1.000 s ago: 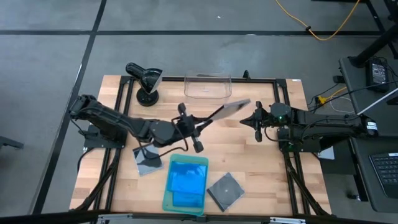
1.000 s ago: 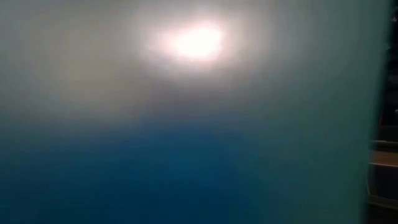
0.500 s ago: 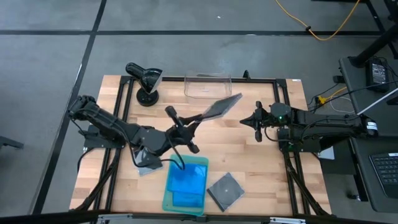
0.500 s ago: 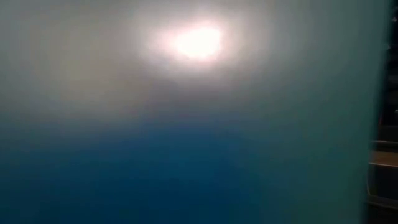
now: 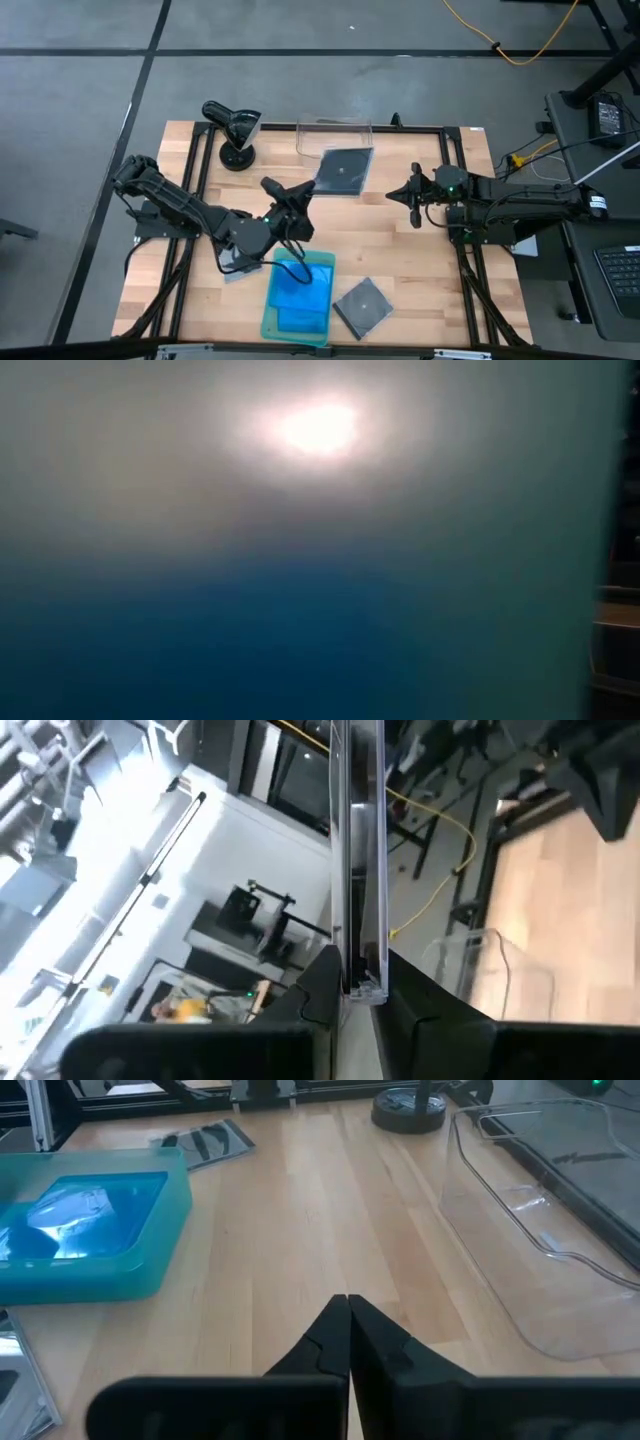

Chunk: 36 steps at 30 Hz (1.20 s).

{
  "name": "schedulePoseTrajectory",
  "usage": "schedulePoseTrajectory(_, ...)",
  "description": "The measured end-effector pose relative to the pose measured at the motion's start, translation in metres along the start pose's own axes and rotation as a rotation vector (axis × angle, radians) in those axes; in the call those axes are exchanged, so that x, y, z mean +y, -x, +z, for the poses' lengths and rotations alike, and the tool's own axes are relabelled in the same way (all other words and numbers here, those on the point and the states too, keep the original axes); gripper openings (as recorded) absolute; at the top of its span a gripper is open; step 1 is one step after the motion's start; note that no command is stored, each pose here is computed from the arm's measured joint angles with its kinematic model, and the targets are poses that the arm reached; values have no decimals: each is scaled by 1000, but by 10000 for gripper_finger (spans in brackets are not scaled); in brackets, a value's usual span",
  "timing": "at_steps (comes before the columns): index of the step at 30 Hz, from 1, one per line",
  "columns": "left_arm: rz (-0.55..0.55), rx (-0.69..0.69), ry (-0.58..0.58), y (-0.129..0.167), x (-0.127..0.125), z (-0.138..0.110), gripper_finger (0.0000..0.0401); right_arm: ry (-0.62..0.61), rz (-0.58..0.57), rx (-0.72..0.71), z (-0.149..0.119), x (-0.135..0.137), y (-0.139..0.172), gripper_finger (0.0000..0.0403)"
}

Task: Pick & place jewel cases by type
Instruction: Put the top right black cd case into the transparent bin

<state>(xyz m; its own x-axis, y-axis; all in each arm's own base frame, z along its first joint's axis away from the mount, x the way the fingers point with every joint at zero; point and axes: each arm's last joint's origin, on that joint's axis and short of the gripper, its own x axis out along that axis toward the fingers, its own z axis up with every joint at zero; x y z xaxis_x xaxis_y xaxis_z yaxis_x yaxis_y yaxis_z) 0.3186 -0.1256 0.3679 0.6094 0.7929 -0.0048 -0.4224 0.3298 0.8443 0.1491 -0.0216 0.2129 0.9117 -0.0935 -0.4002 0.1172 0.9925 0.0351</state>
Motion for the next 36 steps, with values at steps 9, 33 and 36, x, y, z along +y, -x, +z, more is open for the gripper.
schedulePoseTrajectory(9, 4, 10, 127, -6, -8, 0, 24, -1, 0, 2, 0, 0, 0, 4)
schedulePoseTrajectory(33, -96, -18, 1229, -6, -12, 1, 24, 27, 0, 4, 0, 0, 0, 4)
schedulePoseTrajectory(36, -135, -21, 1353, -6, -12, 2, 24, 28, 0, 4, 0, 0, 0, 4)
